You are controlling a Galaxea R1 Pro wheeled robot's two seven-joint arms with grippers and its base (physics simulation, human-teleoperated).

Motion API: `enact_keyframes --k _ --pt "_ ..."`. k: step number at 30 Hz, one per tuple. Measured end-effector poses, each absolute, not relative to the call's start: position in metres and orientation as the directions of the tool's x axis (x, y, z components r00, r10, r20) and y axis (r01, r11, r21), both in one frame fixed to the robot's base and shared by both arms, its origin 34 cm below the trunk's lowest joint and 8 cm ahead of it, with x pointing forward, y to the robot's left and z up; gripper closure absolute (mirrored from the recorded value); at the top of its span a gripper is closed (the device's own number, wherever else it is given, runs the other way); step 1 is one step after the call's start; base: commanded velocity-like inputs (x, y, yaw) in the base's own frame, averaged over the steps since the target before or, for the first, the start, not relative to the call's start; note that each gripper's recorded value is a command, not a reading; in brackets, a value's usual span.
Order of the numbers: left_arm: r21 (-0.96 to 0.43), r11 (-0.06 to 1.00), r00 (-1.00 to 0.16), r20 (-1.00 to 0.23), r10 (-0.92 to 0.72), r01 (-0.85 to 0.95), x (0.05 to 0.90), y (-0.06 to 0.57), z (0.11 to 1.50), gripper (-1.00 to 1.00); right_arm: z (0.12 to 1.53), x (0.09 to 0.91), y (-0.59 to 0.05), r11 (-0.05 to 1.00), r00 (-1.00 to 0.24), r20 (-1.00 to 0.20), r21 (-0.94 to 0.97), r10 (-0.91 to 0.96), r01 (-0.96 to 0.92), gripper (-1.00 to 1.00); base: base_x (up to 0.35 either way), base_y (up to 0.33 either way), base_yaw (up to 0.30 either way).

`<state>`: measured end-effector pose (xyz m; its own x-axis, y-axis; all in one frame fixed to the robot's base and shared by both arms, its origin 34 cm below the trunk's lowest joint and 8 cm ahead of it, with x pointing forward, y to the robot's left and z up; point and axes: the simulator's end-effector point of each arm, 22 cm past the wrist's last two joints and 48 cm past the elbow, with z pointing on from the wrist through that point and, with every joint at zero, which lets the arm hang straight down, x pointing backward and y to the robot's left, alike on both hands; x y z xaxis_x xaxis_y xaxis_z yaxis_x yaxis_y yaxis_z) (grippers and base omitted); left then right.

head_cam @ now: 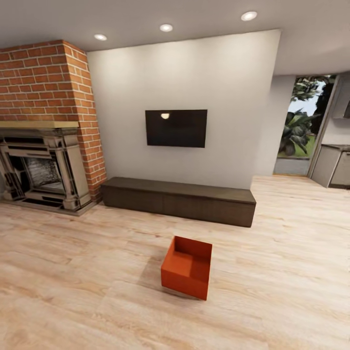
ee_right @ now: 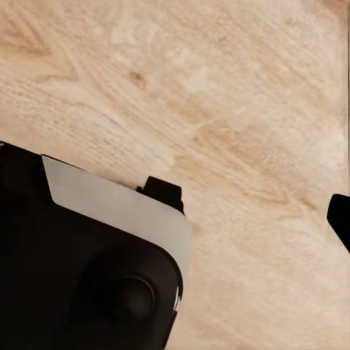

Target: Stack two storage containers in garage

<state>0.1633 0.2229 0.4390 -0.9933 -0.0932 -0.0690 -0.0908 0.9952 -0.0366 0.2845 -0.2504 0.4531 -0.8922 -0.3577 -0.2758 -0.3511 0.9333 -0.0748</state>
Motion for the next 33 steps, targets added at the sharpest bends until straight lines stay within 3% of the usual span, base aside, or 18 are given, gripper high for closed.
enact_keyframes --k 11,33 --pt "-0.037 0.995 -0.993 -0.070 -0.093 -0.090 0.1637 0.2229 0.4390 -1.00 0.4531 0.2845 -0.2496 0.935 -0.893 -0.276 -0.073 -0.354 -0.348 -1.00 0.323 0.071 -0.223" --pt "-0.037 0.995 -0.993 -0.078 -0.093 -0.090 0.1652 0.2230 0.4391 -1.00 0.4530 0.2844 -0.2506 0.935 -0.894 -0.275 -0.075 -0.354 -0.348 -1.00 0.323 0.071 -0.006"
